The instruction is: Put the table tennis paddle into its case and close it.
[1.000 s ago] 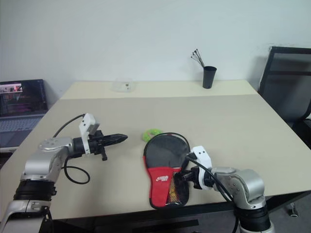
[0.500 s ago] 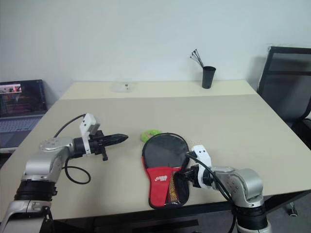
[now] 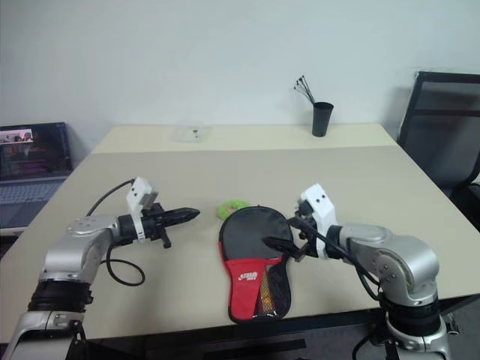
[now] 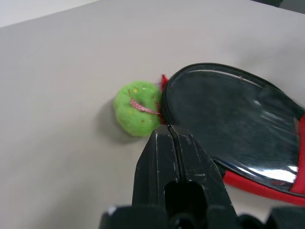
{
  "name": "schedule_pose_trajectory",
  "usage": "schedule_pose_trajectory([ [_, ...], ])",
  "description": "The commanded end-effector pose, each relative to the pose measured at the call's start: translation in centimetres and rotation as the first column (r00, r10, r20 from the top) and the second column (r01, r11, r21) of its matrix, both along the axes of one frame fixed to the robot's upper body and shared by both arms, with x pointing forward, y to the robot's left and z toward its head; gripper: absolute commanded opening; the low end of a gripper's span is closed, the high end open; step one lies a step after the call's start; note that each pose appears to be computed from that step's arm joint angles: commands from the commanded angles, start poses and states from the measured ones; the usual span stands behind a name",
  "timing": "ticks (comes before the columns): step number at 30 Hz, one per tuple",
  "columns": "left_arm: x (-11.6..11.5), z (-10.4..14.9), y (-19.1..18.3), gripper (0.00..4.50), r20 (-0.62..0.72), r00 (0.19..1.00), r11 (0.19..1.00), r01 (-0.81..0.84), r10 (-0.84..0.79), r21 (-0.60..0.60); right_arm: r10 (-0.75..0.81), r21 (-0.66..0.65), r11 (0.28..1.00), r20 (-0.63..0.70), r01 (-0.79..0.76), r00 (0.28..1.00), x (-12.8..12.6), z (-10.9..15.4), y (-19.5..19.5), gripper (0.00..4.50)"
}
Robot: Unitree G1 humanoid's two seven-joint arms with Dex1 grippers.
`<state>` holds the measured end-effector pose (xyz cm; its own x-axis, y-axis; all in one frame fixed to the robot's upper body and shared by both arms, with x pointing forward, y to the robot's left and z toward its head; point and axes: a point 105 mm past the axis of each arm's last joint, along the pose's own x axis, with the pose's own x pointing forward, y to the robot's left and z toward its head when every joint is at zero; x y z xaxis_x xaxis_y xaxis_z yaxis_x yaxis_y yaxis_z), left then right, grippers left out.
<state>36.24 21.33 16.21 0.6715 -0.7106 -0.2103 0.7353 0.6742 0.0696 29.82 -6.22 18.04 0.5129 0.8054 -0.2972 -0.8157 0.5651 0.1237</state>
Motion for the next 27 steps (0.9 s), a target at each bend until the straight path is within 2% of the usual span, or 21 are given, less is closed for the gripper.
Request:
schedule_pose_trajectory([
  [1,0.5,1.4,0.9,0.0,0.054,0.997,0.998,-0.054,0.055,-0.015,0.057,-0.02,0.998,0.062,-0.056,0.996,1.1,-0.6,2.5,4.47],
  [4,0.5,1.1,1.6,0.0,0.061,0.995,0.997,-0.083,0.082,0.001,0.04,-0.031,0.999,0.081,-0.037,0.996,2.3,-1.7,3.4,4.47],
  [10,0.4,0.9,3.4,0.0,0.082,0.984,0.986,-0.164,0.161,0.031,0.023,-0.022,1.0,0.145,-0.02,0.989,3.9,-2.0,5.4,4.47],
  [14,0.0,0.8,3.2,0.0,0.081,0.987,0.989,-0.142,0.14,0.026,0.027,-0.07,0.997,0.18,-0.015,0.983,4.5,-3.4,6.4,4.47],
  [19,1.0,0.8,2.2,0.0,0.071,0.989,0.991,-0.131,0.13,0.0,0.008,-0.117,0.993,0.168,0.012,0.986,4.7,-5.4,5.9,4.47],
  [22,2.3,0.8,1.1,0.59,0.061,0.99,0.992,-0.126,0.127,-0.026,-0.009,-0.11,0.994,0.154,0.027,0.988,4.5,-5.9,5.6,4.5],
  [27,5.2,0.4,-1.3,2.3,0.024,0.993,0.991,-0.115,0.116,-0.062,-0.02,-0.107,0.994,0.141,0.036,0.99,4.1,-6.4,5.5,4.5],
])
